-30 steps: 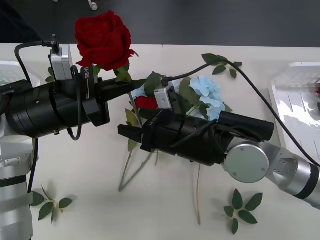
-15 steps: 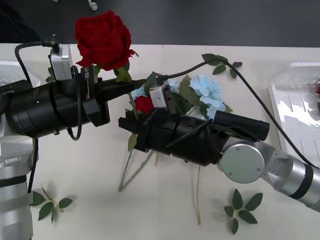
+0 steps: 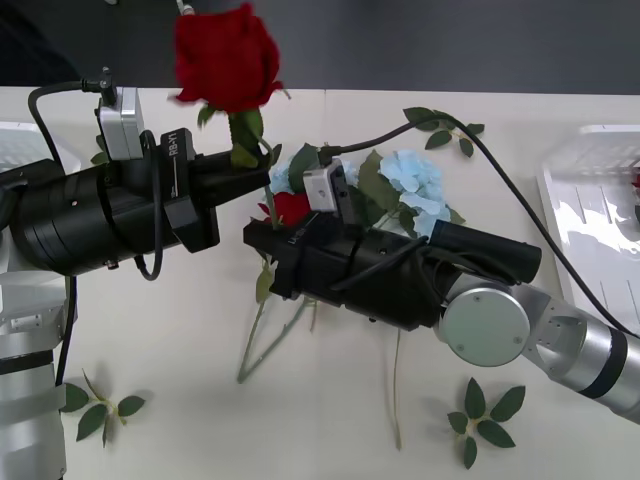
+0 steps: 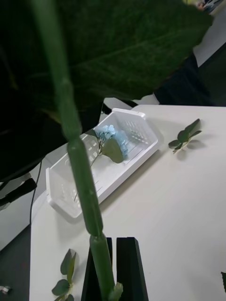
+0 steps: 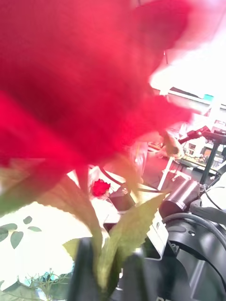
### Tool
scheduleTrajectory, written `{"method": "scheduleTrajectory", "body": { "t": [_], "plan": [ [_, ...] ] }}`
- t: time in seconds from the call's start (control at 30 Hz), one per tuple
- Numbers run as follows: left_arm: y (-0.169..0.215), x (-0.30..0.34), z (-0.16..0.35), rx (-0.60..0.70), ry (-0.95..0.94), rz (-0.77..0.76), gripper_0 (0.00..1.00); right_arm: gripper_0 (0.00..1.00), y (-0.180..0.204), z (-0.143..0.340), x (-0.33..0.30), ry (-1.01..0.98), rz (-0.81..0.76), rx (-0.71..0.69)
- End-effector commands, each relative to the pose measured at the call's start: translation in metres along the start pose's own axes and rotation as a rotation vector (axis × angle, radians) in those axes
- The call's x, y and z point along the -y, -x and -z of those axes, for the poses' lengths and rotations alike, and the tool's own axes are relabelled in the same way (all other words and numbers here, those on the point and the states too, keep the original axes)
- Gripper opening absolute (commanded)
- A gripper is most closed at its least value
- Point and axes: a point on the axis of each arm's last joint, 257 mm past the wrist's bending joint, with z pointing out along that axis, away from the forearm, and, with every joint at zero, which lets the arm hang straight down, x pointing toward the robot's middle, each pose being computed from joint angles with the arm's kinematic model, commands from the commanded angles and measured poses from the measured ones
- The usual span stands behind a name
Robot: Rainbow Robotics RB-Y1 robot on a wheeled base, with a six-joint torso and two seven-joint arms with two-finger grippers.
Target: Put the red flowers into the right box and the blue flowers into the left box
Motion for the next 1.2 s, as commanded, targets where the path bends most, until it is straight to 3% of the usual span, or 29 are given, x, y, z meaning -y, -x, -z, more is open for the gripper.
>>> {"method": "scheduleTrajectory", "body": {
  "t": [0.03, 0.5, 1.0, 1.2],
  "plan": [
    [0.013, 0.007, -0.006, 0.010, -0.024, -0.083, 1.00, 0.00, 0.016, 0.007, 0.009, -0.015, 0.091, 0.017],
    [0.013, 0.007, -0.006, 0.010, -0.024, -0.083, 1.00, 0.00, 0.016, 0.038, 0.021, -0.031, 0.063, -0.039],
    [0.000, -0.002, -0.004, 0.011, 0.014, -0.038, 1.00, 0.00, 0.086, 0.158, 0.082, -0.175, -0.094, -0.051],
    [-0.018, -0.020, 0.007, -0.099, 0.063, -0.078, 1.00, 0.00, 0.105, 0.217, 0.112, -0.256, -0.129, -0.078]
  ]
}}
